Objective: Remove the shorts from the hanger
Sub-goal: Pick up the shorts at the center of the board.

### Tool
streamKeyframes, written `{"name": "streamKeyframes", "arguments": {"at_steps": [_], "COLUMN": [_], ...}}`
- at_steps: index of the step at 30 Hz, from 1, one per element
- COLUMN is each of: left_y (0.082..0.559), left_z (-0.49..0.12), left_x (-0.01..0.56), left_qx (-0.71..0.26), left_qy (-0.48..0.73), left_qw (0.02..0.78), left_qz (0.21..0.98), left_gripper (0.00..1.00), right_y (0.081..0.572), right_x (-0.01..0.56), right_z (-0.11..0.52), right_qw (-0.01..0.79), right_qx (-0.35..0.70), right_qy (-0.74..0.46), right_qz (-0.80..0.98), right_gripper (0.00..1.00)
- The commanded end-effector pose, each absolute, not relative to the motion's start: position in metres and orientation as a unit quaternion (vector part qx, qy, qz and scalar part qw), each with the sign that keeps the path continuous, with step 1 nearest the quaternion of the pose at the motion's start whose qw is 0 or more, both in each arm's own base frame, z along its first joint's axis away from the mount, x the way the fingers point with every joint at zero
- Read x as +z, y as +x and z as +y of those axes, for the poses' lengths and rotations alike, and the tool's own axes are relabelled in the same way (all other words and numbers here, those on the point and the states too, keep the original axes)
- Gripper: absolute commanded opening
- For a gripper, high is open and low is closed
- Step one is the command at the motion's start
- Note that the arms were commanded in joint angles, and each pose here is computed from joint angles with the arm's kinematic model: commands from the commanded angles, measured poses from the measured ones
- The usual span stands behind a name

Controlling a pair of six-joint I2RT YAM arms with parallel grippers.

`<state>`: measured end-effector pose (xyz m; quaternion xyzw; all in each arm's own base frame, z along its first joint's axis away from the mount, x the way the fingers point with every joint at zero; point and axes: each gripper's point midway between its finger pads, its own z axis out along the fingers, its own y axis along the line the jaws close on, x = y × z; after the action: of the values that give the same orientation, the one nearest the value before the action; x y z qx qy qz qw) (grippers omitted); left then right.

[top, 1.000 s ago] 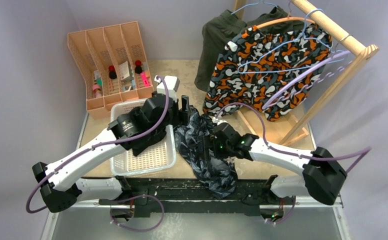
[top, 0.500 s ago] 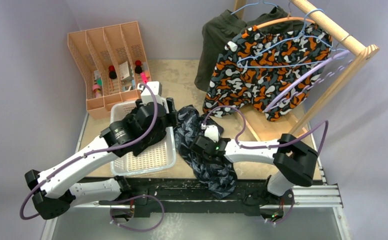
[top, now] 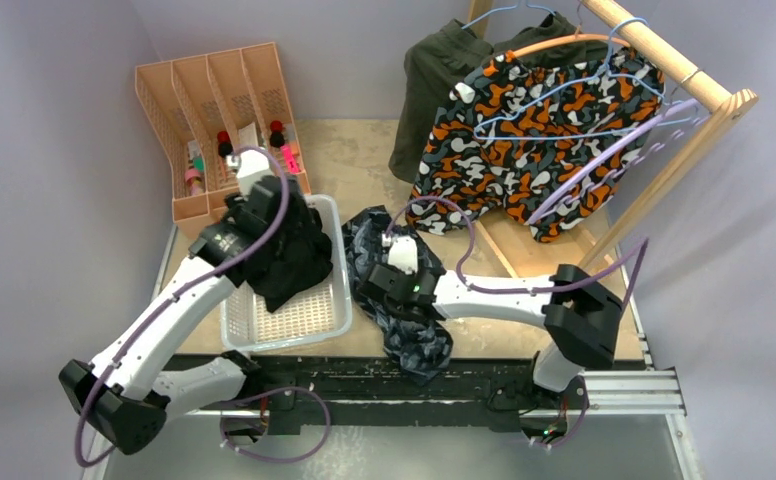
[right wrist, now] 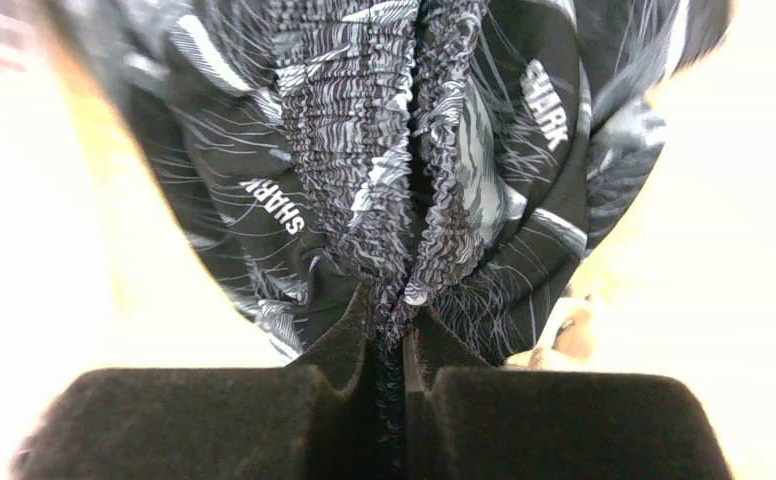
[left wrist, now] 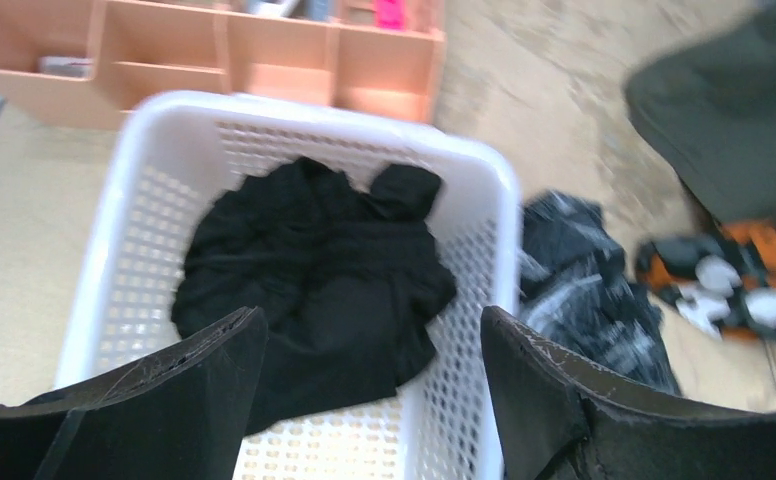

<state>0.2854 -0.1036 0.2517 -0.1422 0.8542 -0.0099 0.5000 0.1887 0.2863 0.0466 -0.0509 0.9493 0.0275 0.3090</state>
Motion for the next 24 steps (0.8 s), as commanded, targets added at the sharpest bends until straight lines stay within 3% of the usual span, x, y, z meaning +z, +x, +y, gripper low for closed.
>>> {"name": "streamKeyframes", "arguments": {"at_steps": [1, 10, 24], "left_y": [0.3, 0.296, 0.265], "left_z": [-0.065, -0.037, 0.015], "left_x": [0.259, 0.278, 0.303], "left_qx": [-0.027, -0.02, 0.045], "left_qy": [-0.208, -0.265, -0.353], "left_qw": [0.483, 0.506, 0.561], "left_qz": [0.85, 0.821, 0.747], "left_gripper": [0.78, 0.78, 0.8], "right_y": [0.22, 0.239, 0.23], "right_x": [0.149, 0.27, 0.442], "right_z": [0.305, 0.301, 0.353], "right_qw": [0.407, 0.505, 0.609], "right_qx": [0.075, 0.134, 0.306], "right_qy": [-0.024, -0.004, -0.146], "right_qz": [0.91, 0.853, 0.717], "right_gripper": [0.0, 0.0, 0.0]}}
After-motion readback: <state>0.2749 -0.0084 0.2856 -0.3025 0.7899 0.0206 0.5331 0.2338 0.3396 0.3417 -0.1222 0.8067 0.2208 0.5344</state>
